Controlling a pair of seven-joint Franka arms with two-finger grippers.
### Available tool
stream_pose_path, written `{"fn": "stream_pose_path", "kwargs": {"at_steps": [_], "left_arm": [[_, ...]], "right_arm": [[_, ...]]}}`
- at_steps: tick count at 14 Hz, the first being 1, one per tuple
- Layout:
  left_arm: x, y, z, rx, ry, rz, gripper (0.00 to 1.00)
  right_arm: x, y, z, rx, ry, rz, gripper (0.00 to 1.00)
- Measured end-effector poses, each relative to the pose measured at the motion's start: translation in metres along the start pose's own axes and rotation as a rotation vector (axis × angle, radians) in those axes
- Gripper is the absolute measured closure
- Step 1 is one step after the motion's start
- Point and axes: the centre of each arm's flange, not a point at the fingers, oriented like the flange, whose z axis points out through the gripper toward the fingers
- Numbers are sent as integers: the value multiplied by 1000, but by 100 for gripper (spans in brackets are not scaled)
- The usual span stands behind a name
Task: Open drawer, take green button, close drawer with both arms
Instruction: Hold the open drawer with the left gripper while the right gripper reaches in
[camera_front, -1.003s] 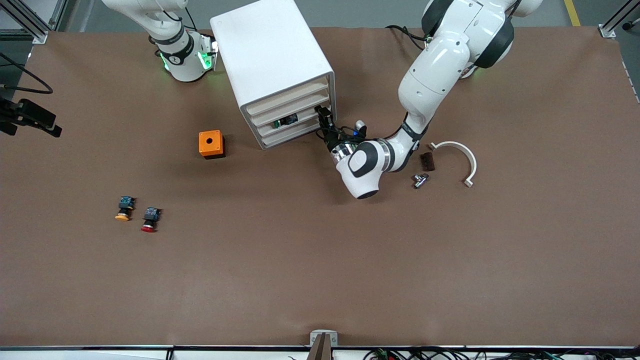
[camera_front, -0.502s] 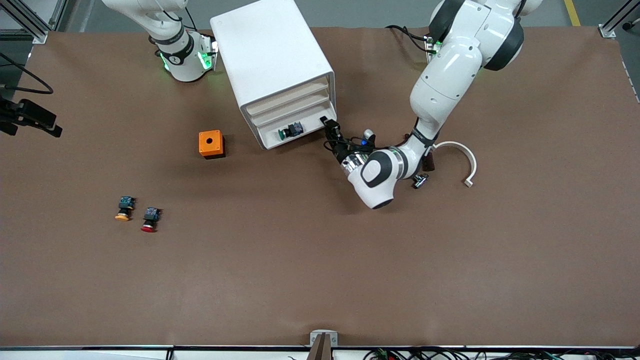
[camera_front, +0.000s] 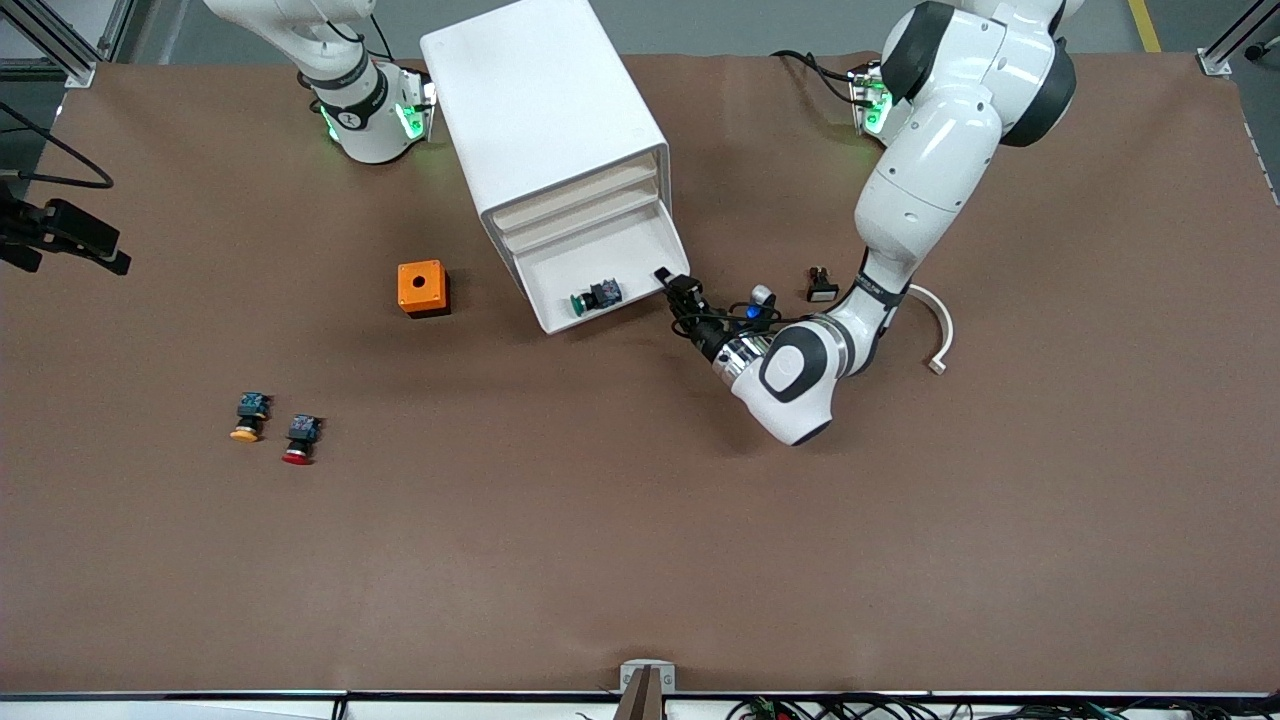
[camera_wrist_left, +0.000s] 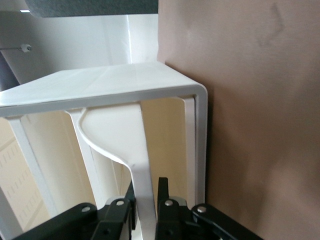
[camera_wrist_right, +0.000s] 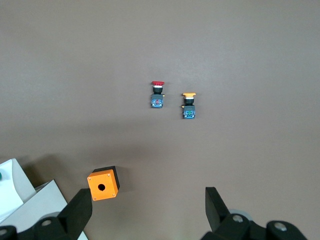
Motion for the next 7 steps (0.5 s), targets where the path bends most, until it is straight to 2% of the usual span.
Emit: {"fn": "stream_pose_path", "kwargs": {"at_steps": [2,6,7], "left_arm": [[1,1,-15,-16,-21,4,80],[2,2,-23,-26,-33,8,78],[2,3,-23,-29,-35,8,74]], "right_arm": [[0,-7,0,1,0,35,0],[-1,-62,9,-4,-20,164,0],[-1,-78,13,-7,-28,211,0]]}}
